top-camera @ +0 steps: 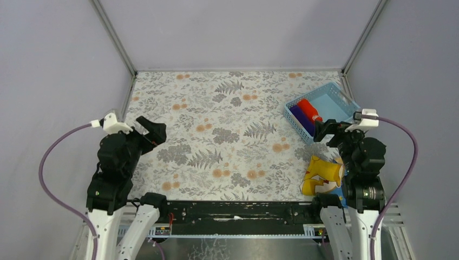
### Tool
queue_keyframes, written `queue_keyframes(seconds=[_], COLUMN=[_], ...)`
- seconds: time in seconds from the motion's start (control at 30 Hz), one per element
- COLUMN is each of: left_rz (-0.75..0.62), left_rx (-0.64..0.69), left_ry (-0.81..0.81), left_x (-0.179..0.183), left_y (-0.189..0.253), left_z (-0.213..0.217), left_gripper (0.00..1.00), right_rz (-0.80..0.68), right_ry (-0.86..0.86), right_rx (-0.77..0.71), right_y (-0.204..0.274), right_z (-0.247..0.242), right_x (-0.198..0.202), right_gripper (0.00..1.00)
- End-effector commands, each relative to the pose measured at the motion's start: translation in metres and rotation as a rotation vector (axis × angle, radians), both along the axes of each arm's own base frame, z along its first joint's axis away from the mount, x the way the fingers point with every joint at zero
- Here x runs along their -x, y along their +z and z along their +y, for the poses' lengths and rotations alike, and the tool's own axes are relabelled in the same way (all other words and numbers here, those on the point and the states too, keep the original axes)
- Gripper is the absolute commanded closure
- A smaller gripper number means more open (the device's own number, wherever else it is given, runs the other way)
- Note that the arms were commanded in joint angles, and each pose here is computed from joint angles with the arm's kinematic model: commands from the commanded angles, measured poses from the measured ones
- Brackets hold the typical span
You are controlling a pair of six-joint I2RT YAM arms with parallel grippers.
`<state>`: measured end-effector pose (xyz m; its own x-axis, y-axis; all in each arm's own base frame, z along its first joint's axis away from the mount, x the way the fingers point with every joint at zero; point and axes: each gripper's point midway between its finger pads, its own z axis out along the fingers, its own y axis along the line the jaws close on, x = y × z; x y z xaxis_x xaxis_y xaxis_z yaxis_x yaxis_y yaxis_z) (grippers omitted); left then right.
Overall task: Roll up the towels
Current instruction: Reset both arms
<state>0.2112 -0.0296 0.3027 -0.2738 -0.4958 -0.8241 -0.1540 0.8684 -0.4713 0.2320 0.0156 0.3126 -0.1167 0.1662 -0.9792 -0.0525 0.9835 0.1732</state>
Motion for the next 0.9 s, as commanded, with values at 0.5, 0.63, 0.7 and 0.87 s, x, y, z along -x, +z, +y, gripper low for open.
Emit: queue_keyframes(seconds=[0.5, 0.63, 0.7, 0.87], left_rz=[-0.075, -0.071, -0.064, -0.058], left_rx=[0.021, 0.026, 0.026, 0.036], left_ry=[0.024, 0.011, -0.004, -0.003], left_x=[0.012, 0.011, 0.01, 0.009], left_y=[-0.018, -0.02, -0.021, -0.022], left_z=[0.005, 0.002, 0.0, -0.001], left_gripper=[0.0, 0.0, 0.0, 0.0], right_rz=[-0.051, -0.052, -0.052, -0.054], right_ry=[-0.135, -0.138, -0.139, -0.135], right_rx=[0.043, 0.049, 0.051, 0.051], right_y=[-0.047, -0.048, -0.048, -0.049], right_z=[-0.019, -0.02, -0.02, -0.019], right_x=[0.025, 0.025, 0.026, 0.025], right_gripper=[0.01, 0.01, 0.01, 0.01])
